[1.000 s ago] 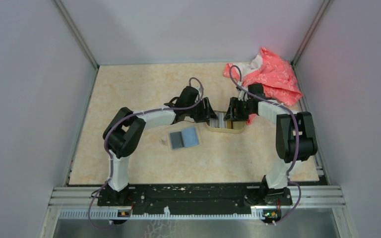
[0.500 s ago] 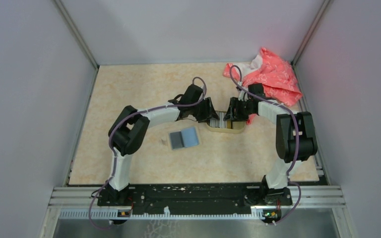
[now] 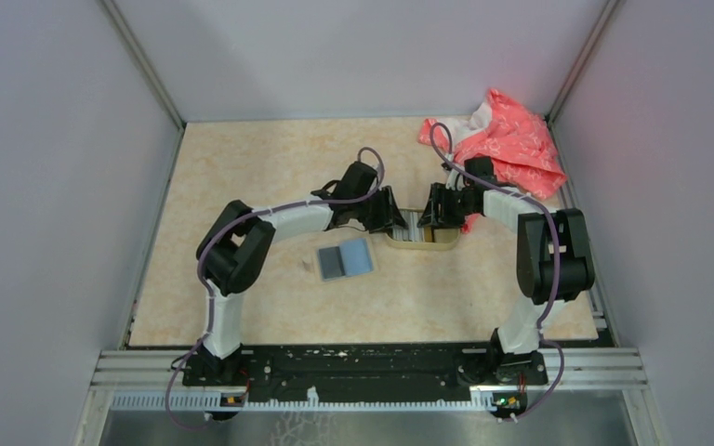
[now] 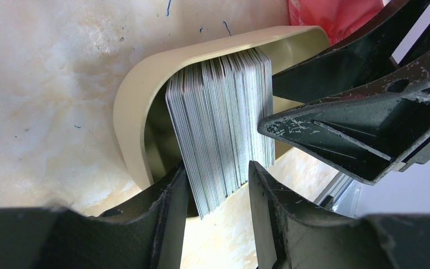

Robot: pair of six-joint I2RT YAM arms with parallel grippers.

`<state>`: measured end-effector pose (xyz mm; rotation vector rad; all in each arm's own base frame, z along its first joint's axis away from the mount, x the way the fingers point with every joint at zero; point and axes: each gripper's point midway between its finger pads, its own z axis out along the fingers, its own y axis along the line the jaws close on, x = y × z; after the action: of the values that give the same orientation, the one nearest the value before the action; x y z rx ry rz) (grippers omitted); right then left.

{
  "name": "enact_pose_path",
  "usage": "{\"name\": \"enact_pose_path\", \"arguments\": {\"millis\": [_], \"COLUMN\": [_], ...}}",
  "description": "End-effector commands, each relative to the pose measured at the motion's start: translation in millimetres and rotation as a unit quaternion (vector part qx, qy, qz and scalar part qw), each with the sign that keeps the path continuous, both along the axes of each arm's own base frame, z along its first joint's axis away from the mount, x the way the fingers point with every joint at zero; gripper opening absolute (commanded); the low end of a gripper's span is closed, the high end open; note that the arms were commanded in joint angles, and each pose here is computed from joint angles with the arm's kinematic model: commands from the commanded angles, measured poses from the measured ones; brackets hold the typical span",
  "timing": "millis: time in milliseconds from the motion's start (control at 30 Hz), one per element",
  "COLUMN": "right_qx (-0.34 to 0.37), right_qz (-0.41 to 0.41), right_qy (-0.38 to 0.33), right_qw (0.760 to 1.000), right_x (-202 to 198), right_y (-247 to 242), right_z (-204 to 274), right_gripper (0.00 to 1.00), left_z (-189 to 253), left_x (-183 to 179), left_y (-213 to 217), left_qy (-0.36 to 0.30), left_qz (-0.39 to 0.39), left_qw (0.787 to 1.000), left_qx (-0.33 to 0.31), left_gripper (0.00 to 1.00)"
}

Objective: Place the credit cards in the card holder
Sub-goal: Pick up the credit card from the storage box.

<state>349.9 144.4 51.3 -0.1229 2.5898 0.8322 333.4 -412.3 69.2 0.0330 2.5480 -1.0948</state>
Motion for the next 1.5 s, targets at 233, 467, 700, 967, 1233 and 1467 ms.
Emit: {"name": "enact_pose_path", "arguments": {"millis": [233,467,700,967,1233,1467], "right_qx": [0.005,0.005,0.006,0.006,0.005,0.004], "right_qz": [0.009,0.008,0.009,0.010,0.010,0.010], "right_qy": [0.025,0.025,0.027,0.026,0.028,0.029], "right_qw": [1.000,1.000,1.000,1.000,1.000,1.000], "right_x": [-10,-10,-11,-11,-11,-11], "right_y": [5,4,5,5,5,4], "right_z": [-9,-9,-10,-9,-11,-12], "right_gripper": [0.50,0.50,0.50,0.50,0.50,0.50], "left_z": [43,41,42,26,16,17], "left_x": [-7,-6,-4,1,5,6], "left_y": [-6,-1,7,13,25,30], "left_qy": [-0.032,-0.030,-0.037,-0.031,-0.039,-0.047], "left_qz": [-0.017,-0.016,-0.008,-0.002,0.012,0.018], "left_qw": [0.998,0.998,0.998,0.999,0.999,0.998], "left_qx": [-0.057,-0.055,-0.049,-0.029,0.009,0.022], "left_gripper": [0.44,0.44,0.41,0.30,0.14,0.09]}}
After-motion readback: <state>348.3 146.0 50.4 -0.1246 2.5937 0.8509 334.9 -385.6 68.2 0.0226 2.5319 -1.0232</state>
